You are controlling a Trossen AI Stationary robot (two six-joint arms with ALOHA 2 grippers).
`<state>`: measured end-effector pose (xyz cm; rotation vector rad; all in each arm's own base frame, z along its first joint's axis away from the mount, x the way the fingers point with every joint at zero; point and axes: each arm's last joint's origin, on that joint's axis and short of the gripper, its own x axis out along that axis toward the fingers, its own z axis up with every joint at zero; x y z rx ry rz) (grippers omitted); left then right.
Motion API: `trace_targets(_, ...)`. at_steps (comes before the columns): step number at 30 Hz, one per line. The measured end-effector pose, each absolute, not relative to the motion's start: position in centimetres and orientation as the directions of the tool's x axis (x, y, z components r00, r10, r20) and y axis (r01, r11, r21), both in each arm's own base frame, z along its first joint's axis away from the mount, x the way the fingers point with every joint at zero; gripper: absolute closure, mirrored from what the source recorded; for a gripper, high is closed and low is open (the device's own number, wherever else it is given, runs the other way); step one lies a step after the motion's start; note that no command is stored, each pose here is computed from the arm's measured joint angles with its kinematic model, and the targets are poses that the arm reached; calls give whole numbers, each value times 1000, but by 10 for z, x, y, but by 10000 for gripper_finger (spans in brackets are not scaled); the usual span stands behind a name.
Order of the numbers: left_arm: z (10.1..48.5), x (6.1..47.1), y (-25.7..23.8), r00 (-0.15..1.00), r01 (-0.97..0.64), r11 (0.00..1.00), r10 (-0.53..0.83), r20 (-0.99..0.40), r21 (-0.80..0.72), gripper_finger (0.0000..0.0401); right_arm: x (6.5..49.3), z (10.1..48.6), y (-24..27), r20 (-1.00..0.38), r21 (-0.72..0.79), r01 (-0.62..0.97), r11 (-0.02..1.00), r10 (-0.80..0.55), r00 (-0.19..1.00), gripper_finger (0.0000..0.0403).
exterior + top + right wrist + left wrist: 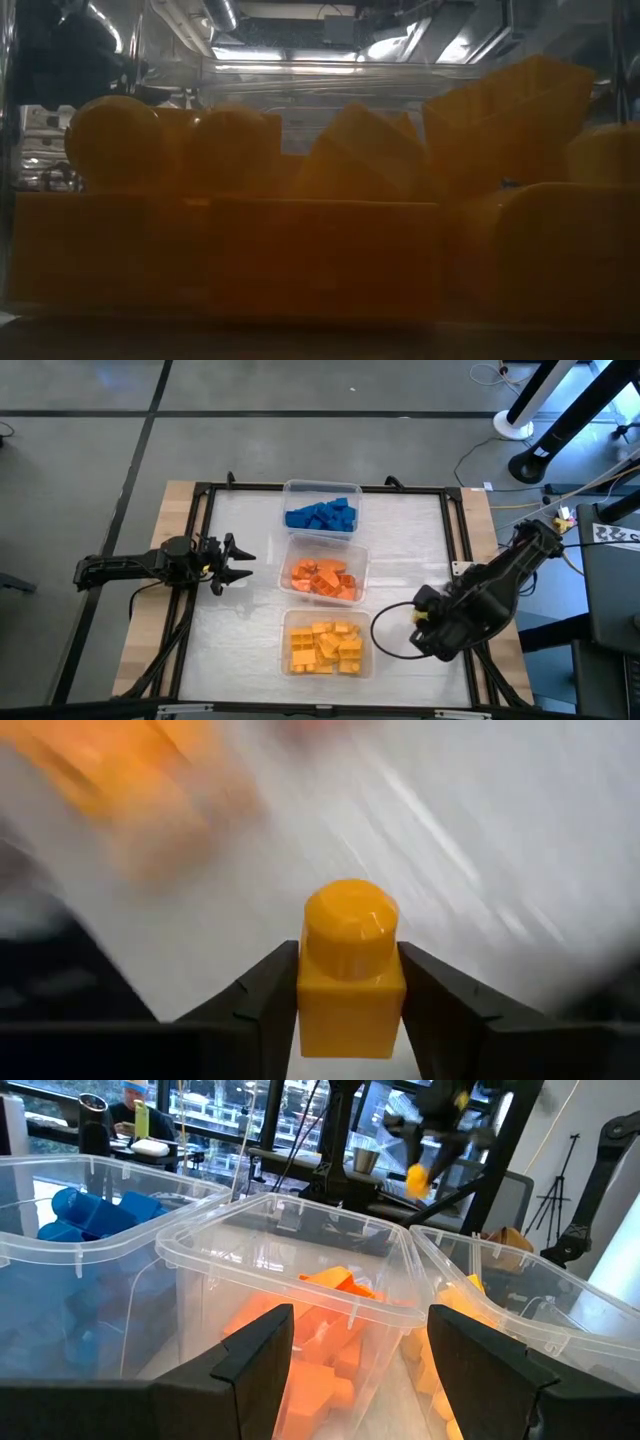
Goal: Sort blocks
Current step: Put the yellow game piece into the bottom transparent bin, then return to Home Position
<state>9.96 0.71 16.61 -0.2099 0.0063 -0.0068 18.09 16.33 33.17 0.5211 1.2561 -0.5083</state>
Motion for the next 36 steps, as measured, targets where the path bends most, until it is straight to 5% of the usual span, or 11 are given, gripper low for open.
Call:
trace_targets(5,166,100,7,1000,6,978,-7,-6,-209,180,204,353,174,-787,263,496,827,-113,606,257)
trace_targets(10,166,100,7,1000,6,978,-8,-6,-209,180,230,357,193,-617,304,360,882,-106,780,243)
trace_targets(25,166,100,7,1000,6,978,-7,-4,-208,180,311,312,200,-598,299,311,902,-77,798,217)
trace_targets(36,166,100,7,1000,6,978,-7,-3,-208,180,315,361,148,-500,23,142,990,-112,859,217)
